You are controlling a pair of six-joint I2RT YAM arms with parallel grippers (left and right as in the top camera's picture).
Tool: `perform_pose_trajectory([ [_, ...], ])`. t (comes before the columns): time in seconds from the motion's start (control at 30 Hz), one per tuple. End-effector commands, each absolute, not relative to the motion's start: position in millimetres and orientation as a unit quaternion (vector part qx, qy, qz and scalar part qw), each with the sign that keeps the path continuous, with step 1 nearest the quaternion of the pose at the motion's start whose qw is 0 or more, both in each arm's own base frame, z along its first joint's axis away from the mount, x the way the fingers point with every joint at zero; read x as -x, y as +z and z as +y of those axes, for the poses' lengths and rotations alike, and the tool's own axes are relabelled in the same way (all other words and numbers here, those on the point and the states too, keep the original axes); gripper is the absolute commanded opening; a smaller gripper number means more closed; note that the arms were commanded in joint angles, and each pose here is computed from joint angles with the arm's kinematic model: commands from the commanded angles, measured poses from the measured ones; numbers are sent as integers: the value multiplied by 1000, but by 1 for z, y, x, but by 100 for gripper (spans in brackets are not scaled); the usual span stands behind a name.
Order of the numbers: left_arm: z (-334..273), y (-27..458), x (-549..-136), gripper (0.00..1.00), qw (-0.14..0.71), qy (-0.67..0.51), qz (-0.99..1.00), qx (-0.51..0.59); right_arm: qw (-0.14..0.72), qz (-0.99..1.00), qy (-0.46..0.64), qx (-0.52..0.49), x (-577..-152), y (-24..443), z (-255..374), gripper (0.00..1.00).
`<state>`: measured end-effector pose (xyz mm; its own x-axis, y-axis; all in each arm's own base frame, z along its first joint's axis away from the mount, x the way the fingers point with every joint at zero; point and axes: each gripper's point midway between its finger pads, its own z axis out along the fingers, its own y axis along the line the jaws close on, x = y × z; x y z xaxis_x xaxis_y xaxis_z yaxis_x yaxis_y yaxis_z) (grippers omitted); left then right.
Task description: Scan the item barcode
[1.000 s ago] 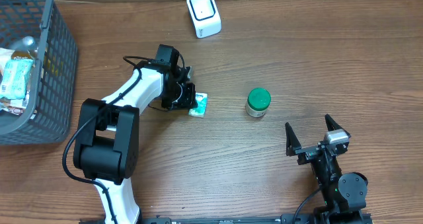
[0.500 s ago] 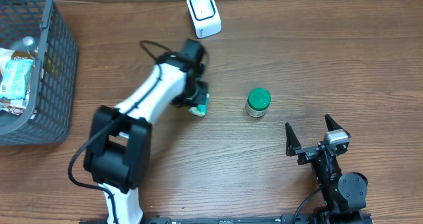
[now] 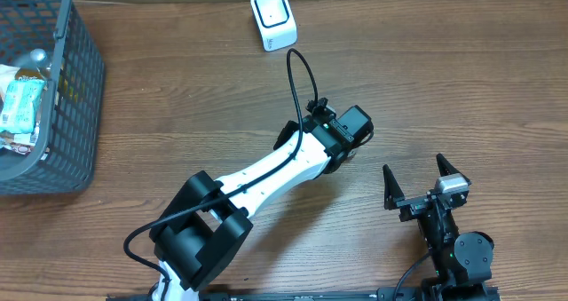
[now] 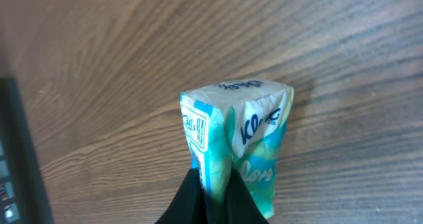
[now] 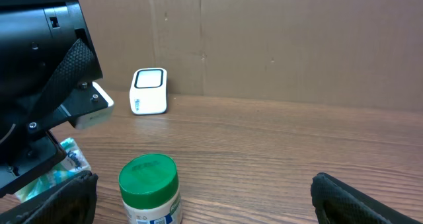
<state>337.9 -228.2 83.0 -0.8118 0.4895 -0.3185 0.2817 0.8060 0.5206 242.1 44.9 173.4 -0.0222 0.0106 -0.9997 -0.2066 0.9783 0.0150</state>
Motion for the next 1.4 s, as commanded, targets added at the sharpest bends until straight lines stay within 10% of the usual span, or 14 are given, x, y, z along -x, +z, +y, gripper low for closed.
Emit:
perform_pose_trajectory([
  [0.0, -224, 76, -342, 4, 247, 262, 917, -169, 697, 711, 72, 66, -243, 171, 43, 100],
  [0.6, -227, 33, -332, 6, 198, 256, 930, -172, 696, 711, 72, 66, -243, 171, 43, 100],
  [1.37, -250, 66, -348, 77, 113, 113, 973, -166, 697, 711, 72, 66, -243, 171, 43, 100],
])
